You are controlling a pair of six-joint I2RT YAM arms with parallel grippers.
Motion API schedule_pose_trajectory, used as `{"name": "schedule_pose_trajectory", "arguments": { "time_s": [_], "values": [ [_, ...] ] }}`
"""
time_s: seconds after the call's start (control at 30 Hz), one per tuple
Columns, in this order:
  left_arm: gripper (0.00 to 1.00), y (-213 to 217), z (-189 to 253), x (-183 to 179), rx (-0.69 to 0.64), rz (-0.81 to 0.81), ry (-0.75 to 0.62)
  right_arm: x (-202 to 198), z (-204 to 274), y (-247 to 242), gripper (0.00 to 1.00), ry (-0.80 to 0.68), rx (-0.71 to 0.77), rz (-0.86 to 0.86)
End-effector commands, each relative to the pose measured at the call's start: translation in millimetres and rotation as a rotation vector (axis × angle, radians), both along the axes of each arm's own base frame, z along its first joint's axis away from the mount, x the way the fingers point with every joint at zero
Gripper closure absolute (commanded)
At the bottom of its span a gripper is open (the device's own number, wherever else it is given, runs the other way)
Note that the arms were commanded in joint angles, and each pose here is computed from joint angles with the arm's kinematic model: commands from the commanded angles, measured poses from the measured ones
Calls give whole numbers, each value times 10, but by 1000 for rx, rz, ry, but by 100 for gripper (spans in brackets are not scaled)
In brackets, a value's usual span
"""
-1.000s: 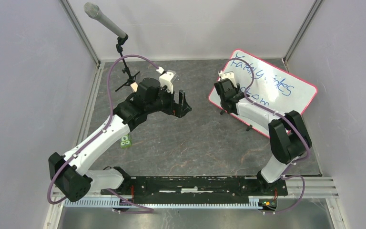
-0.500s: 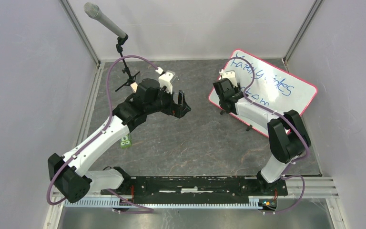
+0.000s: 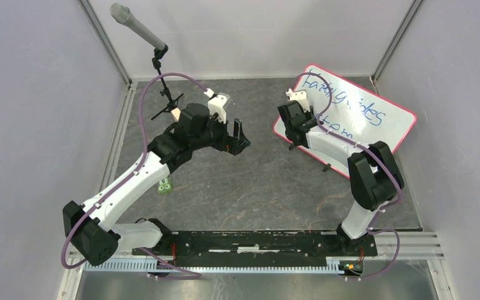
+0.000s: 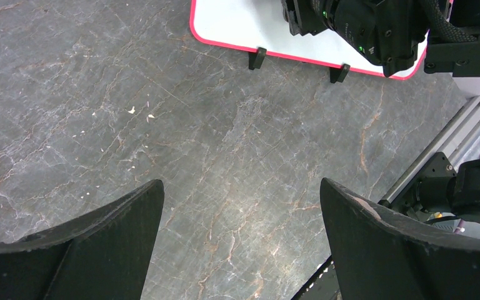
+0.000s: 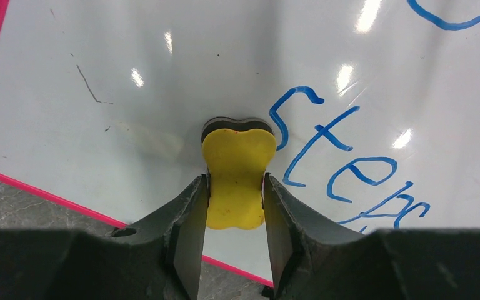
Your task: Erase the whiteboard
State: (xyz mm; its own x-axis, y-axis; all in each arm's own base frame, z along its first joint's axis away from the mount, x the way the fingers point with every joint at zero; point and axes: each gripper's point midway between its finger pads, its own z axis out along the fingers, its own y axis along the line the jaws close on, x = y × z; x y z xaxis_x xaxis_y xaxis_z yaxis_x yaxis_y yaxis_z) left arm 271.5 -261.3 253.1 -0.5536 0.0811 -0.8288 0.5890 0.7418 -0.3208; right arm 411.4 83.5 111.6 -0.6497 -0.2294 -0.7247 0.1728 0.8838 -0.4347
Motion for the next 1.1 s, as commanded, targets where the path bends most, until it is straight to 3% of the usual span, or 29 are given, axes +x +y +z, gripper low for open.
{"name": "schedule_pose_trajectory", "arguments": {
  "time_s": [0.0, 0.13, 0.43, 1.07],
  "values": [
    [0, 0, 164, 25, -30, -5, -61, 127, 146, 21, 55, -61, 7, -26],
    [0, -3, 154, 29, -28, -6, -59, 129, 151, 3, 55, -64, 1, -32],
    [0, 1, 161, 31, -28, -3, -61, 114, 226, -182, 74, -88, 2, -78],
    [0, -4, 150, 33, -30, -1, -55, -449, 419, -1155, 75, -169, 13, -267]
  ]
}}
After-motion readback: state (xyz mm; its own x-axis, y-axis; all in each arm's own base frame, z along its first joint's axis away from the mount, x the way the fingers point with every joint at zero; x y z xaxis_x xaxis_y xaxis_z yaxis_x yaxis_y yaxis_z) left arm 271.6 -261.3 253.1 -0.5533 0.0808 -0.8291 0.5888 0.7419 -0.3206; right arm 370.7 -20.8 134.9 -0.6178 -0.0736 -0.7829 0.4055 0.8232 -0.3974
